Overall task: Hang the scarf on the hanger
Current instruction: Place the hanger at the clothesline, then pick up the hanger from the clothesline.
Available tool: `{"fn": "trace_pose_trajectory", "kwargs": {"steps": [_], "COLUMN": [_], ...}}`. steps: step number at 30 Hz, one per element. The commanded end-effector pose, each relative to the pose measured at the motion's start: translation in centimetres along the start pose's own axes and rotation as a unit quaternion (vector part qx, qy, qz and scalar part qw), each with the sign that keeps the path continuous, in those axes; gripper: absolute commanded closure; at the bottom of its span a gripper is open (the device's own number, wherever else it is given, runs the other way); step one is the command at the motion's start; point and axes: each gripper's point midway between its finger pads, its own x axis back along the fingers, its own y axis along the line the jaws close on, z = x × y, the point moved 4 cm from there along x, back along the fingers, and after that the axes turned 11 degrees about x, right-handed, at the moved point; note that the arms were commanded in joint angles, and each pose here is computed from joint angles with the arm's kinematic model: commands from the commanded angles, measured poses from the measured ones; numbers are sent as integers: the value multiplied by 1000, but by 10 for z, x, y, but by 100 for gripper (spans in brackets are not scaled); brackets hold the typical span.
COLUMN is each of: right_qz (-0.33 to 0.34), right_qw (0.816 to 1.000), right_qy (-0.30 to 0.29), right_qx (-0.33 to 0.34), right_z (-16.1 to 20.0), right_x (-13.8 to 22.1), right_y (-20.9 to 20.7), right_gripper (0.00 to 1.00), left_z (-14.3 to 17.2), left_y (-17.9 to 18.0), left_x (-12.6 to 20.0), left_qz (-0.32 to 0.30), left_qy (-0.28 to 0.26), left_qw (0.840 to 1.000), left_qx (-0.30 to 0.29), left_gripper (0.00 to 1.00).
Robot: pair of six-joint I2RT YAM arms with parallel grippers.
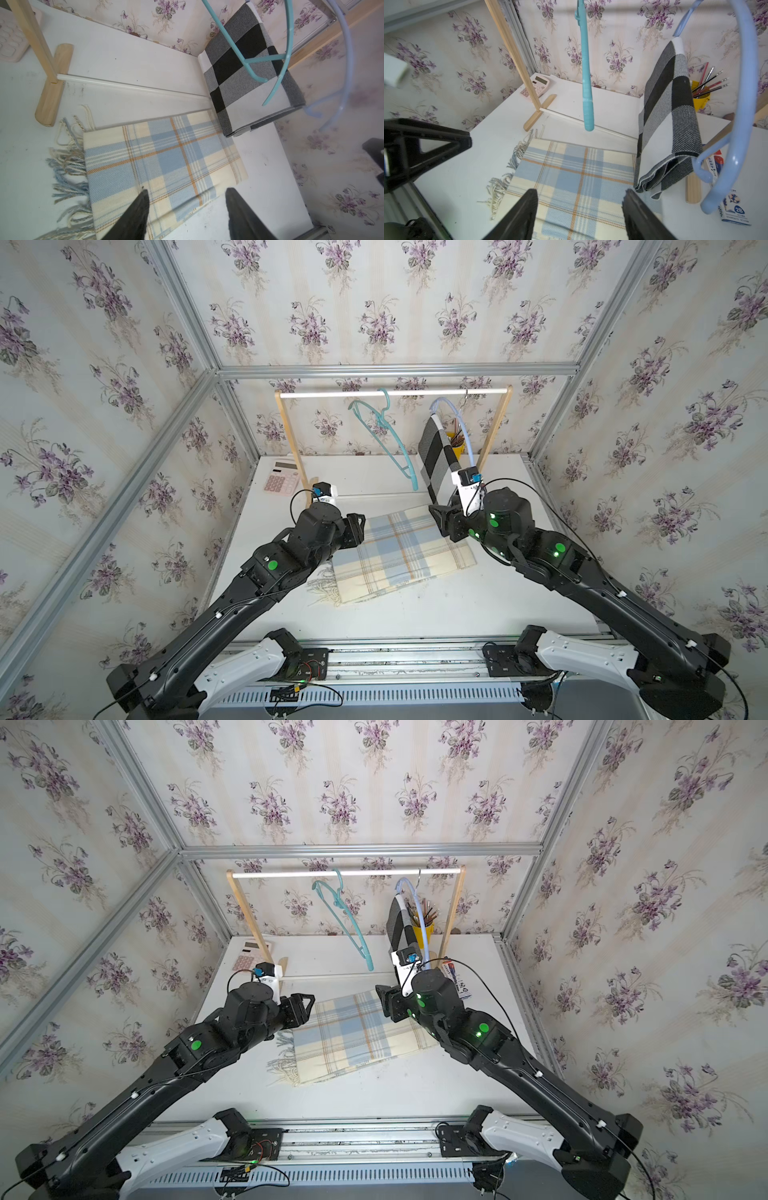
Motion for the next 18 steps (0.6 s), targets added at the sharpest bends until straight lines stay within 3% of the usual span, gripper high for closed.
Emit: {"fn": "trace_pose_trajectory", "kwargs": {"steps": [1, 12, 18], "right_qz": [26, 30, 34], "right_qw": [996, 993, 995], "right_qy": [-89, -112, -74], "right_qx": [-1, 4, 50], "right_z": [-36, -84, -89], "right_x": [-16, -90, -135], "right_y": [-4, -14, -25], "right_gripper": [29, 25, 27], "left_z": [-2, 30, 39], "left_y": [12, 44, 50], "left_x": [-3, -3, -6], "left_qz": [-42, -48, -48], "left_qy": [-12, 19, 35], "left_qw": [999, 999, 998], "left_qx": [-15, -14, -27], "left_gripper": [40, 41, 41]}}
